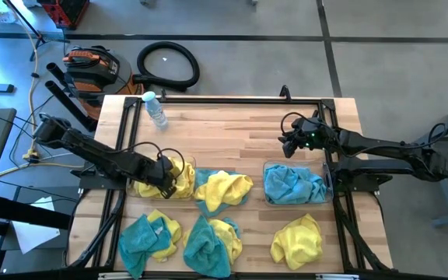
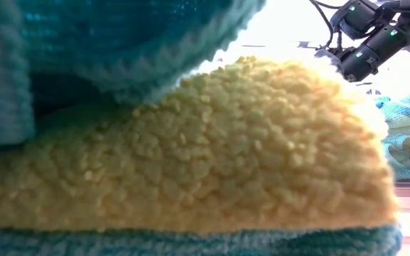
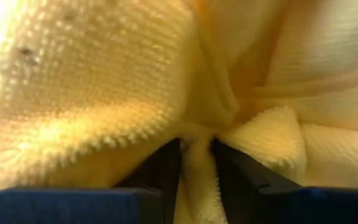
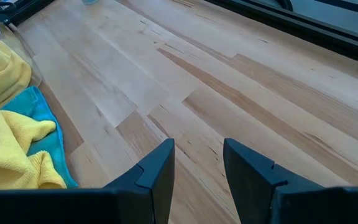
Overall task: Sort microfiber towel by color & place in baskets
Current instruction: Put the yellow microfiber cloth into the left transparent bin, then put the blue microfiber cloth into the right transparent bin
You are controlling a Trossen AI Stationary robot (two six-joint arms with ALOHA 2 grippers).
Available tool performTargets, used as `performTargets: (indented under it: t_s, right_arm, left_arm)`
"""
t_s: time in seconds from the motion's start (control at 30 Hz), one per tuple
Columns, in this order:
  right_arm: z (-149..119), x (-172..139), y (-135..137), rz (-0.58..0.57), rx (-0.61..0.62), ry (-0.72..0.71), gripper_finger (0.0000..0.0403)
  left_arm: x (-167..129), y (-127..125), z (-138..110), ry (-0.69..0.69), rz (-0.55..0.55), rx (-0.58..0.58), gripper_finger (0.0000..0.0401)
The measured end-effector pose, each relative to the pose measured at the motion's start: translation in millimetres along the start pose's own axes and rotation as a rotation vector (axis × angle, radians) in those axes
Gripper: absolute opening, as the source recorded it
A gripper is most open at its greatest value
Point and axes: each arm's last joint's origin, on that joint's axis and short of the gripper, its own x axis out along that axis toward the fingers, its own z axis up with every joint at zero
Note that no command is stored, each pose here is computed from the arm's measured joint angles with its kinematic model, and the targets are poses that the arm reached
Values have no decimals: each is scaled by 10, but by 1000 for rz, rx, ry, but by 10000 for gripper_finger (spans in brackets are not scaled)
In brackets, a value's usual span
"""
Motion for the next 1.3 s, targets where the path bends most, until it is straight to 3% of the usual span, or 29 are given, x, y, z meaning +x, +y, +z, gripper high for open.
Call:
performTargets:
  t_s: [0.33, 0.57, 0.9, 1.3]
  right_arm:
    - [1, 0, 0, 0, 0, -1, 133]
    - [1, 0, 1, 1, 28, -1, 133]
    - [1, 0, 1, 1, 26, -2, 133]
    - [-2, 0, 0, -1, 18, 2, 133]
  left_arm:
    - [-363, -161, 212, -58, 15, 114, 90]
    - [-479, -170, 251, -54, 45, 125, 90]
    - [-537, -148, 247, -69, 18, 59, 90]
    - [-888, -130, 215, -155, -136, -52, 90]
